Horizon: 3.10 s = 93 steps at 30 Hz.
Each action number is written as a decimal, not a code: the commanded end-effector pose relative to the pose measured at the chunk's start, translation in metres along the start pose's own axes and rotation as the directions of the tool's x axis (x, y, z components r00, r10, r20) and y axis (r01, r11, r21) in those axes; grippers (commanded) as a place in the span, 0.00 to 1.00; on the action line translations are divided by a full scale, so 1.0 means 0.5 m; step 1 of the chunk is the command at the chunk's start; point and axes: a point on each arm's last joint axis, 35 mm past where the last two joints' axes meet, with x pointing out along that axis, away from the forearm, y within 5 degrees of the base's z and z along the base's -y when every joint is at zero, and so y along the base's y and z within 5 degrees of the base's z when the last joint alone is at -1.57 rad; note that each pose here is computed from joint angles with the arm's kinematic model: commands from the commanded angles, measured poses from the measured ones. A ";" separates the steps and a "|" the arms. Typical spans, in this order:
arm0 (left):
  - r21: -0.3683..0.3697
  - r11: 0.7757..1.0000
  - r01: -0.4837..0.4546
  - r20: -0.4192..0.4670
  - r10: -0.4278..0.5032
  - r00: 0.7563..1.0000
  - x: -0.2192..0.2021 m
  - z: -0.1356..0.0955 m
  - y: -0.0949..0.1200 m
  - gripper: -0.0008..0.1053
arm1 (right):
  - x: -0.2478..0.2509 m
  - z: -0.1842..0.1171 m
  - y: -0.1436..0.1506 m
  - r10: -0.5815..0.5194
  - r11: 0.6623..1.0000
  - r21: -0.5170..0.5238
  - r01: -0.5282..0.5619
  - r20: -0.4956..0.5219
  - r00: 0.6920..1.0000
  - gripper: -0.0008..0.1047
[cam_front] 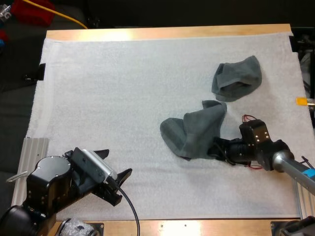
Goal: Pick towel from pile, fold and stack
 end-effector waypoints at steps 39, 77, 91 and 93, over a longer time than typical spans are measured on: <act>-0.074 0.992 0.107 -0.151 -0.117 0.982 0.090 0.030 0.017 0.66 | -0.197 -0.133 0.024 -0.395 0.889 -0.276 0.366 -0.057 0.917 0.01; -0.447 0.873 0.193 -0.460 -0.410 0.788 0.589 -0.042 0.175 0.66 | -0.196 -0.130 0.028 -0.368 0.900 -0.271 0.342 -0.051 0.928 0.01; -0.532 0.813 0.238 -0.415 -0.495 0.764 0.628 -0.058 0.185 0.66 | -0.196 -0.130 0.028 -0.368 0.900 -0.271 0.342 -0.051 0.928 0.01; -0.554 0.788 0.267 -0.400 -0.534 0.745 0.633 -0.061 0.185 0.66 | -0.195 -0.130 0.028 -0.368 0.900 -0.271 0.342 -0.050 0.929 0.01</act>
